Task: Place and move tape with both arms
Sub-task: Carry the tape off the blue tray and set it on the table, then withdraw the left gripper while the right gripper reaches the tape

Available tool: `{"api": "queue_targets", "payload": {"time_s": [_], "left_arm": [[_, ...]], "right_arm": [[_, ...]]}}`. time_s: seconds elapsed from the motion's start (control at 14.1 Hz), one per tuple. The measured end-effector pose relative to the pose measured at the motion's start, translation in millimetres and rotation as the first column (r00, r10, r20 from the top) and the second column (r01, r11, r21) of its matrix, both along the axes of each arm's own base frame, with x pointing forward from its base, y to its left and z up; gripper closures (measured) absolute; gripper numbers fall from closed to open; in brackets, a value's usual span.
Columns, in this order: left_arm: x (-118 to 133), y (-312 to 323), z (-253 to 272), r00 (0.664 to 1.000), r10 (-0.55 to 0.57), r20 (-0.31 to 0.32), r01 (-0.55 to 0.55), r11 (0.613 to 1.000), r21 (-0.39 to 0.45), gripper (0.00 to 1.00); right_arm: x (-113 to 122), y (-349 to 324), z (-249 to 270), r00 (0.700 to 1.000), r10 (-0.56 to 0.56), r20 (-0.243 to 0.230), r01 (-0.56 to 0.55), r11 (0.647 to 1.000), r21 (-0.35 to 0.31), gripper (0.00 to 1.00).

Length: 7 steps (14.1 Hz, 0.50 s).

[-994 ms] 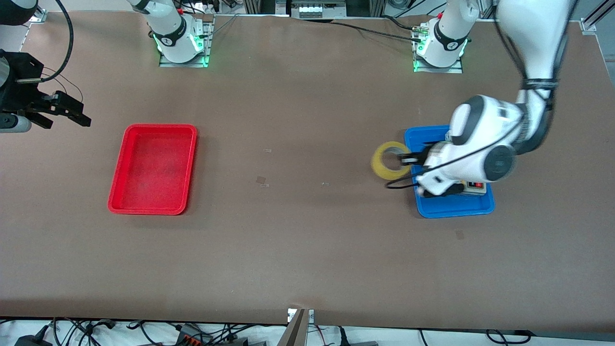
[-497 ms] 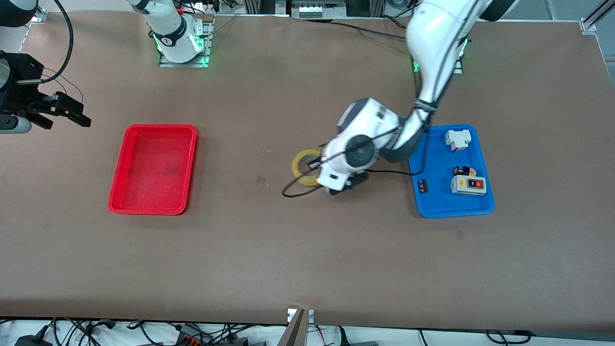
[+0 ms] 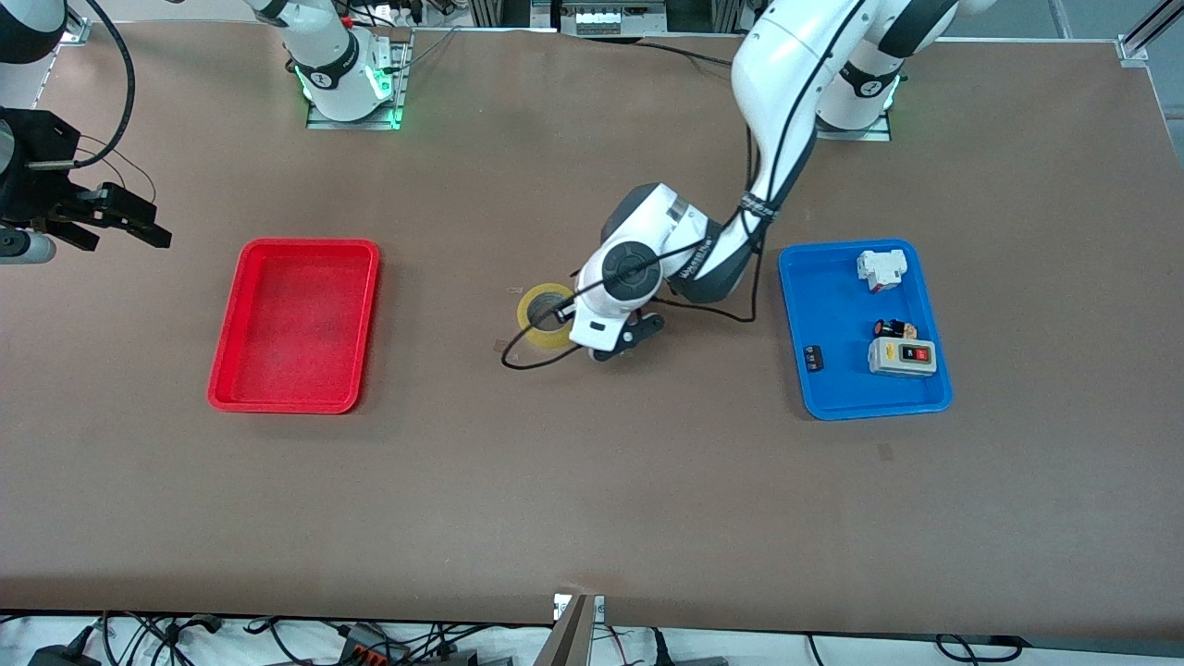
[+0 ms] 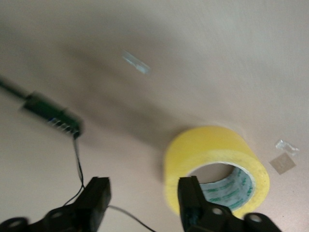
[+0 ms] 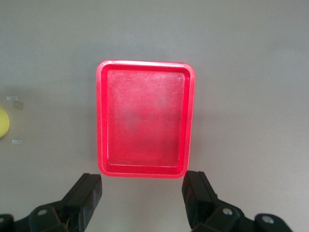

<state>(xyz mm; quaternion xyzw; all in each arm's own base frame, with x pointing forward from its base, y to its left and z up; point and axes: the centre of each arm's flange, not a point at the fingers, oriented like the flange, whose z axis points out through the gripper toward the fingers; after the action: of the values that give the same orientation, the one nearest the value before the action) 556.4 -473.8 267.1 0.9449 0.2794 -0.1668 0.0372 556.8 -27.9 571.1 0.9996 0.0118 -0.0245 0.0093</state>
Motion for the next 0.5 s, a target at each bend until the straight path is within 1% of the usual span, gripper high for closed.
{"api": "queue_targets", "payload": {"time_s": [0.07,0.14,0.21,0.28,0.35,0.5], "left_arm": [[15.9,22.6,35.0,1.000,0.014,0.016,-0.014,1.000,0.014,0.01],[32.0,52.6,73.4,0.999,0.018,0.041,-0.019,1.000,0.024,0.00],[45.2,89.3,108.0,0.999,-0.004,0.051,0.003,1.000,0.029,0.00],[55.0,128.9,134.5,0.998,-0.040,0.043,0.039,0.999,0.028,0.00],[62.5,170.4,153.2,0.997,-0.077,0.029,0.076,0.997,0.023,0.00],[68.2,241.2,172.0,0.989,-0.149,0.020,0.148,0.989,0.029,0.00]], "right_arm": [[1.2,-0.2,-3.4,1.000,0.000,-0.007,0.000,1.000,0.000,0.00],[3.3,0.0,-10.1,1.000,0.001,-0.020,-0.001,1.000,0.001,0.00],[6.9,2.1,-21.6,0.999,0.010,-0.042,-0.009,1.000,0.003,0.00],[13.0,8.3,-37.7,0.997,0.027,-0.070,-0.026,1.000,0.008,0.00],[19.6,20.4,-55.3,0.994,0.047,-0.097,-0.045,0.999,0.018,0.00],[30.8,60.8,-90.3,0.985,0.096,-0.141,-0.085,0.993,0.085,0.00]]}}
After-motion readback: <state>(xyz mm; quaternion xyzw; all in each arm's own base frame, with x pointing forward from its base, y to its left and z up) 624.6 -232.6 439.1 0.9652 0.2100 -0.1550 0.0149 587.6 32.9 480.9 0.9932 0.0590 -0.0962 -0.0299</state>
